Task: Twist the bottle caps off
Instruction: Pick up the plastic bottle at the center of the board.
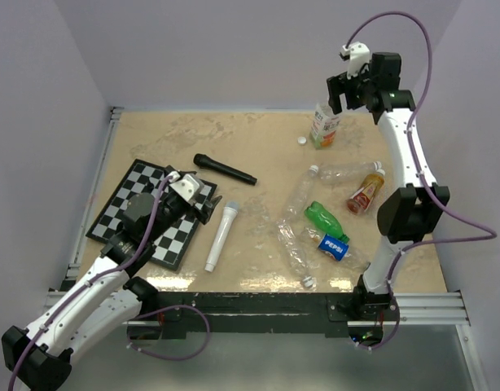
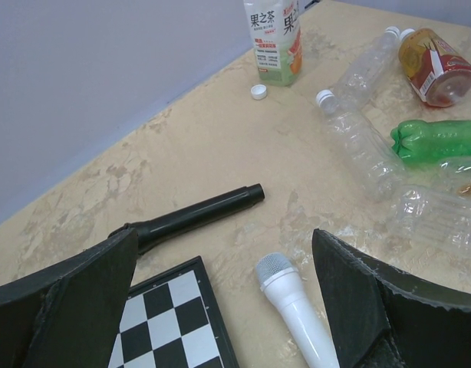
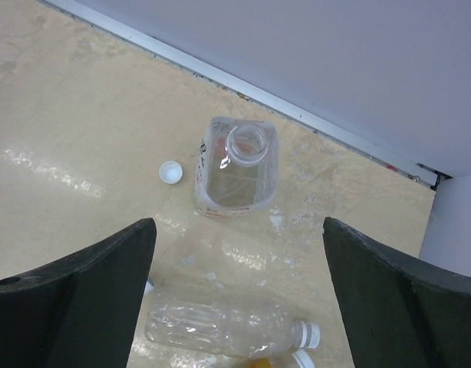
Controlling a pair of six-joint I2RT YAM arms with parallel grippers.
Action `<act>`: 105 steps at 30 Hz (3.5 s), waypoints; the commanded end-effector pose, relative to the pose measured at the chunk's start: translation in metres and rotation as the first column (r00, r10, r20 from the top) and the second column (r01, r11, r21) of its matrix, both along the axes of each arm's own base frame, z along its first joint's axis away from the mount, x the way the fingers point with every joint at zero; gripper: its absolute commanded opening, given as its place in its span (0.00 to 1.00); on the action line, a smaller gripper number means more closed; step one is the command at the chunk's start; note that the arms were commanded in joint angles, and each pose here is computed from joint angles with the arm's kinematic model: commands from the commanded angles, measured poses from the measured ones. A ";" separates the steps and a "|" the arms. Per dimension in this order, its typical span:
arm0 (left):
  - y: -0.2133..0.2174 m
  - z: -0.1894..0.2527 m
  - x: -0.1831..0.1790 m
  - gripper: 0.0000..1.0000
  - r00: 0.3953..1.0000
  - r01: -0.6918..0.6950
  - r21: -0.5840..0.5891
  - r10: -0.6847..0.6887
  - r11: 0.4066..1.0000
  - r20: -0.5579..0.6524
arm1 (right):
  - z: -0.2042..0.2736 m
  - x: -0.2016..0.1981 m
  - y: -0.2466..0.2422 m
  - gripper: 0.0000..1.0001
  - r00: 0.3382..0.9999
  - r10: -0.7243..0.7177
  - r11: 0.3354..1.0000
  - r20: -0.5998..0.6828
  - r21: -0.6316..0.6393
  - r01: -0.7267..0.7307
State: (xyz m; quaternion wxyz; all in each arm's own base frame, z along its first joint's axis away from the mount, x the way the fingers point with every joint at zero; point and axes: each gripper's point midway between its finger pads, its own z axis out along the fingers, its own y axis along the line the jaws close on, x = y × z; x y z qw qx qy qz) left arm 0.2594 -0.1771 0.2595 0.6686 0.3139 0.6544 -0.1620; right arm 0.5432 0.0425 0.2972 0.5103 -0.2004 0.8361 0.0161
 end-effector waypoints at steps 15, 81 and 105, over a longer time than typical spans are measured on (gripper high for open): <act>-0.002 0.006 0.010 1.00 0.986 -0.088 -0.172 0.061 0.981 -0.152 | 0.075 -0.213 0.073 0.98 0.808 0.413 0.873 0.421 0.069 -0.482; -0.067 -0.113 -0.004 0.95 0.756 0.003 0.138 0.088 0.990 -0.648 | -0.041 -0.260 0.118 0.98 0.615 0.757 0.595 0.220 0.156 -0.788; 0.008 -0.054 0.018 1.00 0.925 -0.225 0.206 0.276 0.952 -0.262 | -0.138 -0.300 0.126 0.98 0.668 0.636 0.714 -0.386 -0.035 -0.699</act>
